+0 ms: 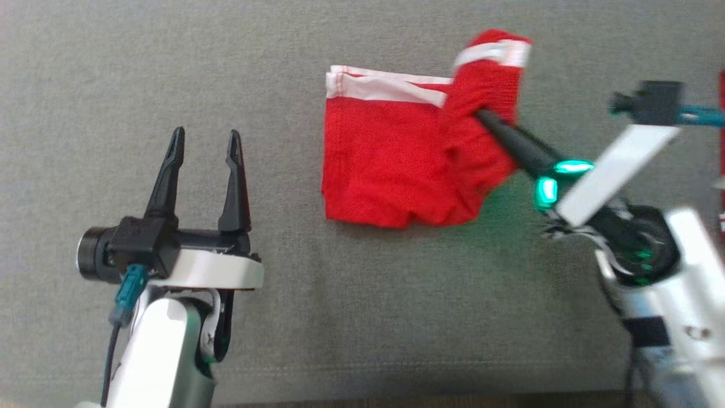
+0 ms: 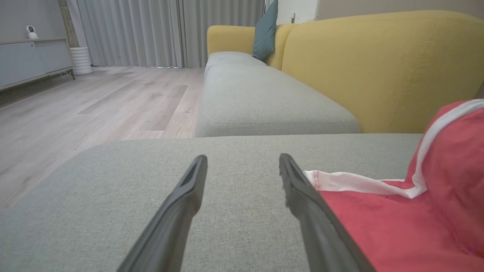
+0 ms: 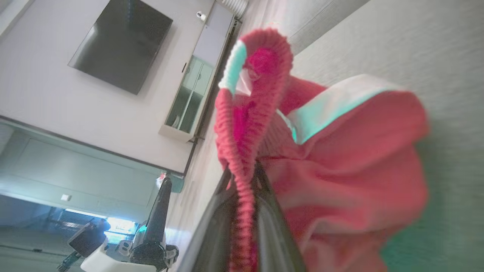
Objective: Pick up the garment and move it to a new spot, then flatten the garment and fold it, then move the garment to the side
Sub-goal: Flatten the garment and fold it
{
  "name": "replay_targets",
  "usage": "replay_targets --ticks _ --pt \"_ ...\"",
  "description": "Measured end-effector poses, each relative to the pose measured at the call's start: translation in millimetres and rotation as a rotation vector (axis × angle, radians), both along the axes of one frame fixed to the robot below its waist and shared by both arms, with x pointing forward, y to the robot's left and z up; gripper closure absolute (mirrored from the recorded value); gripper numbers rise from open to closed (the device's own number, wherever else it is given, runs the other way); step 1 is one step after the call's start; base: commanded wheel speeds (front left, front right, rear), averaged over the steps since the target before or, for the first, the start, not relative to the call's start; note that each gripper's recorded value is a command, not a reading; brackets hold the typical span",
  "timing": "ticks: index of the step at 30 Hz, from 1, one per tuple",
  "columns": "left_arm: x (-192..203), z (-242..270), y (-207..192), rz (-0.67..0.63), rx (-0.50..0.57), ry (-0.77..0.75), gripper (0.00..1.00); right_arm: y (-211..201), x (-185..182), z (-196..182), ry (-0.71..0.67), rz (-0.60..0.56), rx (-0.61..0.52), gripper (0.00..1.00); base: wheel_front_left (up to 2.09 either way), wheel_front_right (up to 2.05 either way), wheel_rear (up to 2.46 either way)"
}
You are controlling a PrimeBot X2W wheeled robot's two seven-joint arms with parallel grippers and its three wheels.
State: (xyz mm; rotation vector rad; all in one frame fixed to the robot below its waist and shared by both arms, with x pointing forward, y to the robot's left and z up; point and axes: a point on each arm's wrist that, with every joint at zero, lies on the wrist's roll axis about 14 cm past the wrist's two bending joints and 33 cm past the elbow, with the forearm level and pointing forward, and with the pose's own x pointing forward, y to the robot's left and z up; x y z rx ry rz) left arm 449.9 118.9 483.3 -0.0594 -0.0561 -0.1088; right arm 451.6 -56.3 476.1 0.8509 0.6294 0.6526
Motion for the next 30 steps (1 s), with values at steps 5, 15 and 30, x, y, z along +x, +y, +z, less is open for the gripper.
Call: replay_targets --ticks 5,15,30 --pt "0.1 -1.9 6.6 0.017 0.0 0.006 0.0 45.8 -0.4 -23.5 0.055 0.103 -0.023 1.0 0.0 0.0 0.0" --pt "0.4 -3.9 12.7 0.04 0.002 0.012 0.0 74.9 2.6 -56.0 0.054 0.121 -0.11 1.0 0.0 0.0 0.0" --pt "0.3 -3.4 7.6 0.022 0.001 0.011 0.0 100.7 -2.2 -45.7 -0.052 0.125 -0.092 0.0 0.0 0.0 0.0"
